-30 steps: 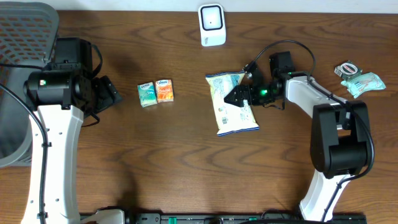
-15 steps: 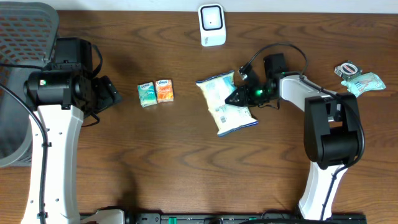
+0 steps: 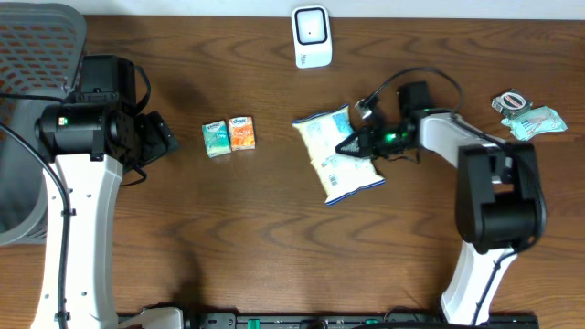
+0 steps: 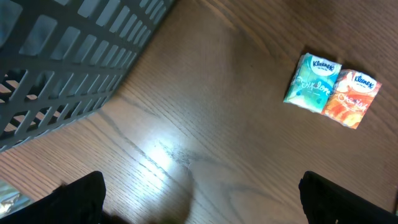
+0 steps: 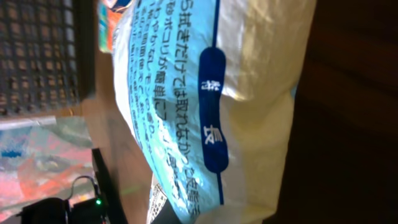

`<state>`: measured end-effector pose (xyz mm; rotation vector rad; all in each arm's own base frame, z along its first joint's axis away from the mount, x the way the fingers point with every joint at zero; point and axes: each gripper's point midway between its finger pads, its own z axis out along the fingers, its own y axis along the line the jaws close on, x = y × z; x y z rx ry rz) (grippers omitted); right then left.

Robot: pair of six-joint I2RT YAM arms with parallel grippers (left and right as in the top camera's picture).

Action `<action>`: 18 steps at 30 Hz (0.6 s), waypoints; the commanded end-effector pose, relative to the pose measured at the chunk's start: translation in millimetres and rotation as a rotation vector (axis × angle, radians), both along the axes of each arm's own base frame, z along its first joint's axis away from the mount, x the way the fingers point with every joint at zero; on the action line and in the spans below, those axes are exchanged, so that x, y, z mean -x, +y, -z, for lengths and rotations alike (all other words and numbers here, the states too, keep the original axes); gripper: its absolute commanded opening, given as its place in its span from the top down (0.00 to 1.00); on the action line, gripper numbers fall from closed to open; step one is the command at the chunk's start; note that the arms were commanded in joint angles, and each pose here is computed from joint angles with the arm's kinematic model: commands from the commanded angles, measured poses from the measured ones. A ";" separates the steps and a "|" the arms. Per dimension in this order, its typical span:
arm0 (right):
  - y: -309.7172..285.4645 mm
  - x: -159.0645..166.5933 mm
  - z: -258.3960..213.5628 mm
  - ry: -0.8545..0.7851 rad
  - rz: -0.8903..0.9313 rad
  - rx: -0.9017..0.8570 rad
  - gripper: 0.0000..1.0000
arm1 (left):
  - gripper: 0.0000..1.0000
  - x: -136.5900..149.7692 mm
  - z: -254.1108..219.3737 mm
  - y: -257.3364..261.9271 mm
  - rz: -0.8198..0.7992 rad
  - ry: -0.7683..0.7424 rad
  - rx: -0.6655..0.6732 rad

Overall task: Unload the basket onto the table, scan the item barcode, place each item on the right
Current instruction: 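Lift the cream packet up to the scanner window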

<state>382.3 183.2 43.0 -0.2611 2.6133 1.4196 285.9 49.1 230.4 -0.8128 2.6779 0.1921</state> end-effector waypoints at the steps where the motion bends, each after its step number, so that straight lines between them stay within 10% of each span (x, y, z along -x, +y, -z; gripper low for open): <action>1: -2.7 -6.2 -66.7 -0.131 -0.003 -0.117 0.99 | 0.02 0.2 0.2 2.8 -0.016 0.003 -0.006; 18: -7.3 -36.3 -197.5 -0.410 0.043 -0.352 0.99 | 0.02 0.2 0.2 2.8 -0.016 0.003 -0.006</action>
